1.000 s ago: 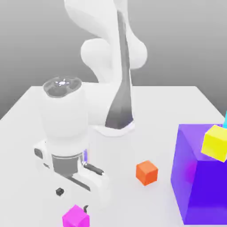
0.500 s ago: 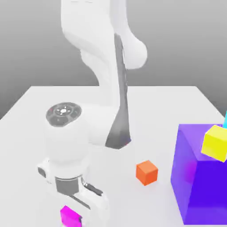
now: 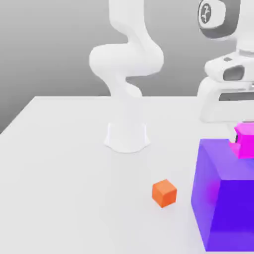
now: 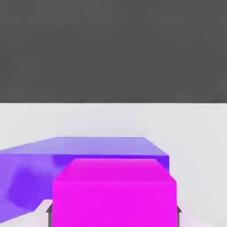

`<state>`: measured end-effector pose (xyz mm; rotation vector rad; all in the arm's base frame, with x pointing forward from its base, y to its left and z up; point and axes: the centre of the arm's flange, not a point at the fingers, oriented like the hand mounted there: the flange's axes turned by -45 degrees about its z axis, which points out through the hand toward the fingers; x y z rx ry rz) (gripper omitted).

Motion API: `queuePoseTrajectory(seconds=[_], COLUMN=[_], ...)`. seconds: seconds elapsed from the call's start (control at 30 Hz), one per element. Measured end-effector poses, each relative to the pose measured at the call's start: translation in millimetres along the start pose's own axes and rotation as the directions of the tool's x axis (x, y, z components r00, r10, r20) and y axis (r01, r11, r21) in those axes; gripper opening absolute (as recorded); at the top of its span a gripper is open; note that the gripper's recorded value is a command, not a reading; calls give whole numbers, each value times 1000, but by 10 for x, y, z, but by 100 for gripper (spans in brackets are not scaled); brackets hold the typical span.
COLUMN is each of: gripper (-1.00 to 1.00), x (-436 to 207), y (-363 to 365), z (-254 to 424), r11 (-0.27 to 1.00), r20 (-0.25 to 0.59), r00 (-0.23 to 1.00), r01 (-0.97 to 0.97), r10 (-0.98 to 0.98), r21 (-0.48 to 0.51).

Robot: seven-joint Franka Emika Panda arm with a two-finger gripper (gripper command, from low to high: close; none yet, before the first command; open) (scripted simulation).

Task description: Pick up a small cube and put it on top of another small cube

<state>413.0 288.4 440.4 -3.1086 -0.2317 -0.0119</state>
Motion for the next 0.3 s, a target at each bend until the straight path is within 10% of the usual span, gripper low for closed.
queuePoseTrajectory(seconds=[0.17, 0.2, 0.3], gripper=[-100, 100, 100], x=[-347, -360, -360], y=[-391, -395, -395], z=[285, 392, 392], r11=[993, 992, 992], r20=[13, 13, 13], r00=[993, 993, 992], r01=[119, 122, 122], r10=[-119, -122, -122], r21=[-17, -17, -17])
